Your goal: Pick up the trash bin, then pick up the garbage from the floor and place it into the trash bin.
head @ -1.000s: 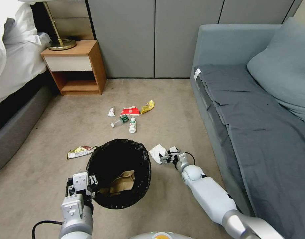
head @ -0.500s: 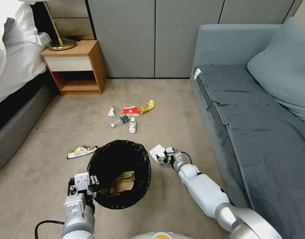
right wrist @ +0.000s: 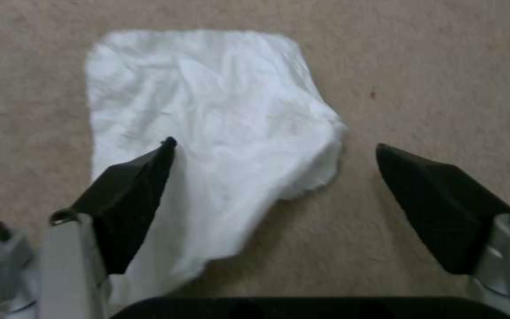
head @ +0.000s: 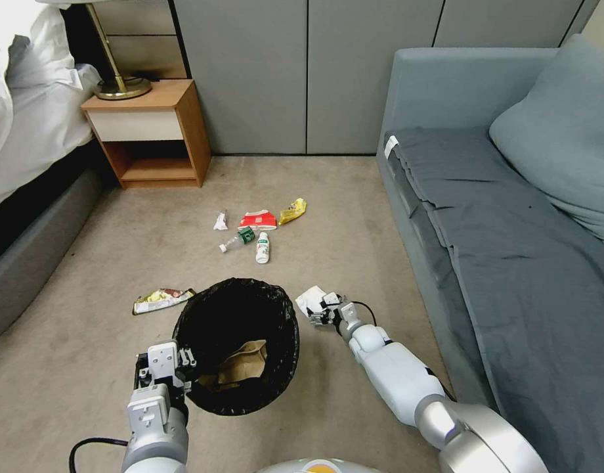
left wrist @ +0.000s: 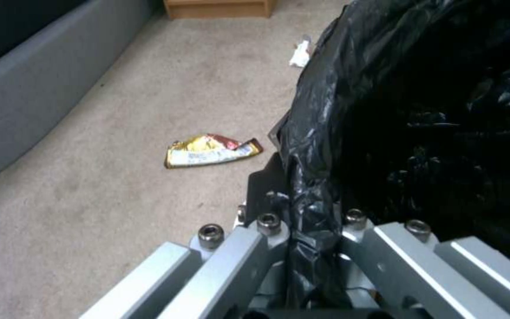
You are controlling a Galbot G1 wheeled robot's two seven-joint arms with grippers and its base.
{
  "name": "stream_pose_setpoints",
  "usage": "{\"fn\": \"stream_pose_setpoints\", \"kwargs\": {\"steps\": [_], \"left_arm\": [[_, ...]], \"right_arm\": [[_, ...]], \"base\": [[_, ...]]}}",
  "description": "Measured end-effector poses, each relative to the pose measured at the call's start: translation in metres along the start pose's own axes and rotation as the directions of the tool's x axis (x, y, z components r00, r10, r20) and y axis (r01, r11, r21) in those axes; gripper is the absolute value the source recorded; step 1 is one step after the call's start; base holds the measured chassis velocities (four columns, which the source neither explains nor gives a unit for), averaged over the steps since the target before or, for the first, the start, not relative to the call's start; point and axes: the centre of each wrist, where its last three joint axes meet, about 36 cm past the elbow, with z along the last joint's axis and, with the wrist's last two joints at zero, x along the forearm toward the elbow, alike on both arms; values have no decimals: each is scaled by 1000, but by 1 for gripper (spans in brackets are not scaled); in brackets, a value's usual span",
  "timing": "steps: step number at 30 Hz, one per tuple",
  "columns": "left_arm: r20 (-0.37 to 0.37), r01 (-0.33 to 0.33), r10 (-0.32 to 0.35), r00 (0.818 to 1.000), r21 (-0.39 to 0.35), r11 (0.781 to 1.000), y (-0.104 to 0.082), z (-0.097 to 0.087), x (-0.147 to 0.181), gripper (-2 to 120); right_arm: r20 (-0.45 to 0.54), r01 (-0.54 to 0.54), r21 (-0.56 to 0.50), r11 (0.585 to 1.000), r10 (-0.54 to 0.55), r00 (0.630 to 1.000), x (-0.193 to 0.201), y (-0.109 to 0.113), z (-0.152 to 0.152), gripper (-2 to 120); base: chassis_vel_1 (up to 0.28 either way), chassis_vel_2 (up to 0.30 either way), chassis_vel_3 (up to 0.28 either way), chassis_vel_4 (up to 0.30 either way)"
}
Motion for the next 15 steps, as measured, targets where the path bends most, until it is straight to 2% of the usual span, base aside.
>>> {"fn": "stream_pose_setpoints", "kwargs": {"steps": [2, 3, 5, 6, 8, 9, 11, 12, 15], "left_arm": [[0, -2, 2, 1000, 2, 1000, -1, 0, 0, 1], [0, -2, 2, 1000, 2, 1000, -1, 0, 0, 1], [2, -3, 3, 1000, 3, 1000, -1, -1, 1, 1], [2, -3, 3, 1000, 3, 1000, -1, -1, 1, 1], [6, -4, 4, 1000, 3, 1000, 0, -2, 2, 1], [6, -4, 4, 1000, 3, 1000, 0, -2, 2, 1], [9, -4, 4, 1000, 3, 1000, 0, -3, 2, 1], [9, -4, 4, 1000, 3, 1000, 0, -3, 2, 1], [7, -8, 8, 1000, 2, 1000, -1, -3, 3, 1]], "right_arm": [[-13, -10, 0, 1000, 10, 1000, 1, -6, 6, 73], [-13, -10, 0, 1000, 10, 1000, 1, -6, 6, 73], [-17, -13, 3, 1000, 13, 1000, 2, -9, 10, 63], [-17, -13, 3, 1000, 13, 1000, 2, -9, 10, 63], [-17, -17, 3, 1000, 17, 1000, 3, -11, 11, 52], [-17, -17, 3, 1000, 17, 1000, 3, -11, 11, 52], [-16, -17, 0, 1000, 17, 1000, 3, -11, 11, 41], [-16, -17, 0, 1000, 17, 1000, 3, -11, 11, 41], [-14, -15, -3, 1000, 15, 1000, 2, -9, 11, 26]], "base": [[0, 0, 0, 0], [0, 0, 0, 0], [0, 0, 0, 0], [0, 0, 0, 0], [0, 0, 0, 0], [0, 0, 0, 0], [0, 0, 0, 0], [0, 0, 0, 0], [0, 0, 0, 0]]}}
